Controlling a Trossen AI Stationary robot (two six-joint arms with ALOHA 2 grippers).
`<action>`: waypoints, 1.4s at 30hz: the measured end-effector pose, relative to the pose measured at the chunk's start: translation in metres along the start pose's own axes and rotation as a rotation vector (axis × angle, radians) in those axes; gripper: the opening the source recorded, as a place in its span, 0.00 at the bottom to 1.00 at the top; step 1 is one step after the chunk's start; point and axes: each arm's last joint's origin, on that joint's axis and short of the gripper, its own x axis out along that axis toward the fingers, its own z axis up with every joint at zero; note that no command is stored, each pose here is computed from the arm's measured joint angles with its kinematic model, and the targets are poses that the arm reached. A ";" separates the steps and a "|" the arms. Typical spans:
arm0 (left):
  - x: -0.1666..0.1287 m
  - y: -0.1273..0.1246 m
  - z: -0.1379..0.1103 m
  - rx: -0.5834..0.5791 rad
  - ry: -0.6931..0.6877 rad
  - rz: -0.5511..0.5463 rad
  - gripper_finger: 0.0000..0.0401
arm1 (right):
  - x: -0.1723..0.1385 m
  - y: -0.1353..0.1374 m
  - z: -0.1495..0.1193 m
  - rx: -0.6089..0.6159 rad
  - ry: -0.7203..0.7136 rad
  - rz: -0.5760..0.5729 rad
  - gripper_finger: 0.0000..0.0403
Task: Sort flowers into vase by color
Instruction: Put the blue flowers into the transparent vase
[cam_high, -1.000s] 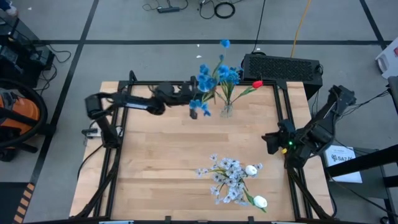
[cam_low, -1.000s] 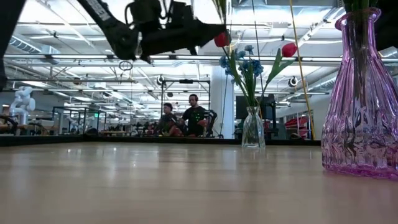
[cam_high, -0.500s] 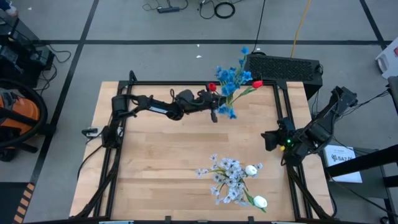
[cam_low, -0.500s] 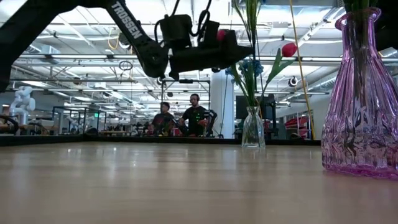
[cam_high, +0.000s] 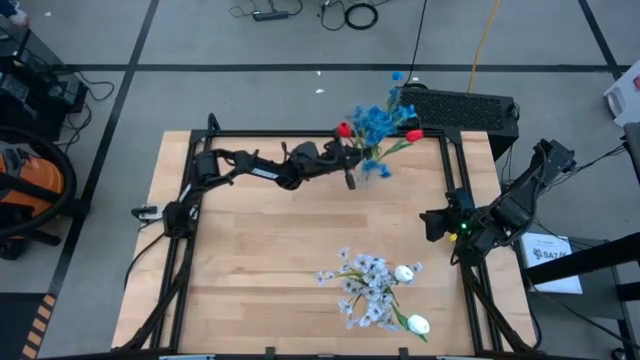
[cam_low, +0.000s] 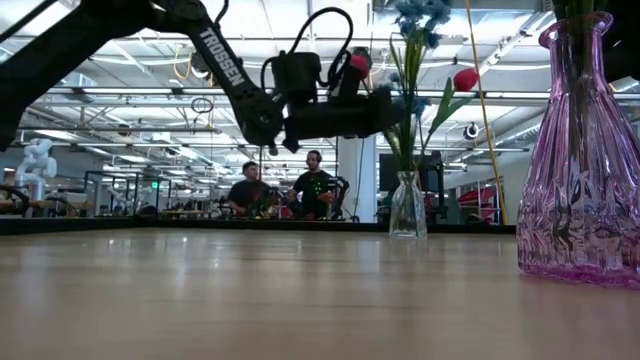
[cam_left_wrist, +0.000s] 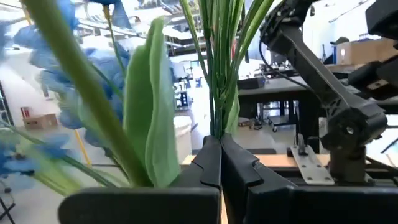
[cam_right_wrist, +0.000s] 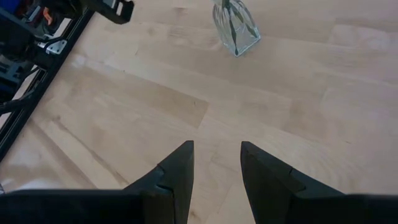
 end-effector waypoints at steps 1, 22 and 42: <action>0.003 0.000 0.000 -0.004 -0.006 0.001 0.00 | 0.000 0.000 0.000 0.000 0.000 0.000 0.31; 0.008 -0.012 -0.022 -0.042 0.147 -0.039 0.03 | 0.000 0.000 0.000 -0.030 -0.001 -0.001 0.31; 0.009 -0.016 -0.016 -0.044 0.140 -0.052 0.26 | 0.000 0.000 0.000 -0.030 -0.001 0.000 0.31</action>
